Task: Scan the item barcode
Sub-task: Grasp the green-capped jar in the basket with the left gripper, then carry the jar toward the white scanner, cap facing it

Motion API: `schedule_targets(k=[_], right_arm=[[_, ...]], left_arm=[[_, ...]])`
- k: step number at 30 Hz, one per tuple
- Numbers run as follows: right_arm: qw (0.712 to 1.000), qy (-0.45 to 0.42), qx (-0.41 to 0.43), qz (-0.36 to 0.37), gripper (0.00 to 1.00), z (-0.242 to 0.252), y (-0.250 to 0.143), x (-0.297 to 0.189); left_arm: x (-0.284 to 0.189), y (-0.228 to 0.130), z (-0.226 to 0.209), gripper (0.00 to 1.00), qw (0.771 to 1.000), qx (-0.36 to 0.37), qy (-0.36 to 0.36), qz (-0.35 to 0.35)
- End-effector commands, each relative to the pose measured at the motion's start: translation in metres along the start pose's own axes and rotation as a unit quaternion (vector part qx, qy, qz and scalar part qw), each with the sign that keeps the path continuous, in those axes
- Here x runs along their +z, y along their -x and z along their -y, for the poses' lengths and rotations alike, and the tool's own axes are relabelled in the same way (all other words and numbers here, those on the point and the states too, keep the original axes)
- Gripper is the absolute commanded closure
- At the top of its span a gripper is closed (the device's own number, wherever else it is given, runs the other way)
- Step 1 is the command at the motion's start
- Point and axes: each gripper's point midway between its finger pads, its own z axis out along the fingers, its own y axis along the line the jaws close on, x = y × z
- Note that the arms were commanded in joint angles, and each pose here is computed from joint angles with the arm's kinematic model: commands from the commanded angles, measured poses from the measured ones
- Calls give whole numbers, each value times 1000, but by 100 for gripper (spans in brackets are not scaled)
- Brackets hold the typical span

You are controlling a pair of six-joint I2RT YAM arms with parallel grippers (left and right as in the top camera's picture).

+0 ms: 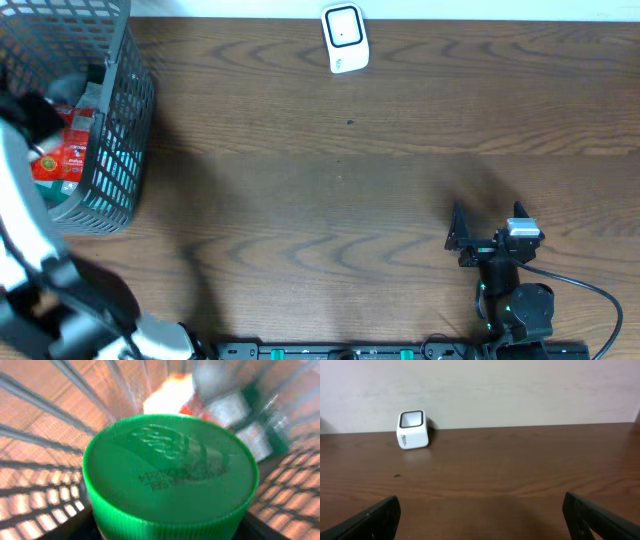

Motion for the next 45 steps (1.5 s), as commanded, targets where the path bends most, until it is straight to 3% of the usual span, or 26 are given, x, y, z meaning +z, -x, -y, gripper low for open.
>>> schedule_targets(k=[1, 10, 14, 18, 24, 26, 34, 40, 45], right_arm=[[1000, -12, -2, 1, 1, 5, 0, 0], [1000, -12, -2, 1, 1, 5, 0, 0], [1000, -12, -2, 1, 1, 5, 0, 0], [1000, -12, -2, 1, 1, 5, 0, 0], [1000, -12, -2, 1, 1, 5, 0, 0], [1000, -12, -2, 1, 1, 5, 0, 0], [1000, -12, -2, 1, 1, 5, 0, 0], [1000, -12, -2, 1, 1, 5, 0, 0], [1000, -12, -2, 1, 1, 5, 0, 0]], left_arm=[[-82, 36, 7, 38, 993, -23, -34, 114], [-208, 36, 58, 38, 960, 6, -131, 247], [-243, 10, 95, 38, 948, 49, -188, 251], [-256, -28, 134, 38, 943, 86, -242, 212], [-240, -97, 193, 38, 940, 153, -285, 105], [-222, -136, 223, 38, 937, 188, -291, 48], [-162, -255, 285, 38, 915, 298, -255, -89], [-127, -334, 313, 38, 889, 375, -214, -154], [-109, -378, 329, 38, 874, 399, -203, -189]])
